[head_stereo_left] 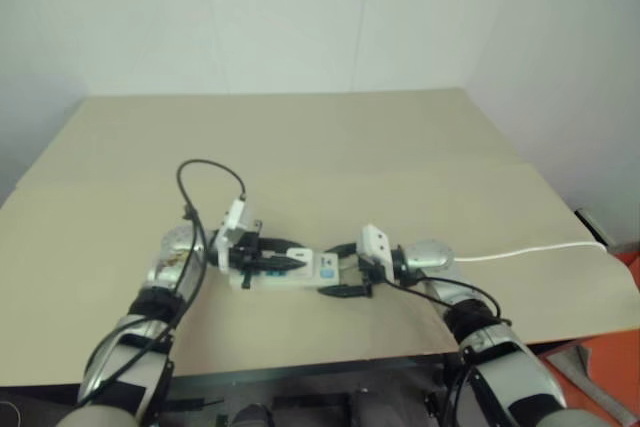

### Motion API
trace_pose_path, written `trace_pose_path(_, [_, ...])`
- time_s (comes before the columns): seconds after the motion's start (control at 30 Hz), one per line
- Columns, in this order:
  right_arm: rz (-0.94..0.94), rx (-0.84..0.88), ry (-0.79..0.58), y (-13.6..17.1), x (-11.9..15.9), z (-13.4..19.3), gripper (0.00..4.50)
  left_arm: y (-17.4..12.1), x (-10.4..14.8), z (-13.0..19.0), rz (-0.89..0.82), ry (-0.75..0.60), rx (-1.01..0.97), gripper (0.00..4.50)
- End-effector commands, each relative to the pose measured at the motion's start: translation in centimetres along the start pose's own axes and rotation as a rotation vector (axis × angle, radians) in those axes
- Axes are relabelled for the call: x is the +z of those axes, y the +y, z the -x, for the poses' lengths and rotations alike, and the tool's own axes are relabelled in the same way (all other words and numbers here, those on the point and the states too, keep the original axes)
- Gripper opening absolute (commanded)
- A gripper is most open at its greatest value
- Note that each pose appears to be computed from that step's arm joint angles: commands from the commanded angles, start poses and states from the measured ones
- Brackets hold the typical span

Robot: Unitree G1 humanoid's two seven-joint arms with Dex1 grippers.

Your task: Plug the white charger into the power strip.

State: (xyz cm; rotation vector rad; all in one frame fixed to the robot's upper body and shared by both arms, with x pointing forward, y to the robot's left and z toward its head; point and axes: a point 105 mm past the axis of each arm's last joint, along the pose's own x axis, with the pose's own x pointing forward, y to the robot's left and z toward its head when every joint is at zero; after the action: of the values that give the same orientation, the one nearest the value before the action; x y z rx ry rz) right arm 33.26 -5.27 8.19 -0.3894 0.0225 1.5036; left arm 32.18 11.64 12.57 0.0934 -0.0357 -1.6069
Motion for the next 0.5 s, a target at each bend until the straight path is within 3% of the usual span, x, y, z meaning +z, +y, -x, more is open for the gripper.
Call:
trace_pose_path(0.03, [-0.036,0.038,0.044,1.3,-1.6,0.1,3.42,-0.6,-1.2,1.0,0.011,0.048,0.017,0.99])
trace_pose_path(0.5, [-0.034,0.027,0.047,1.4,-1.8,-0.1,3.42,-1.3,-4.3,1.8,-0.003,0.181,0.03,0.99])
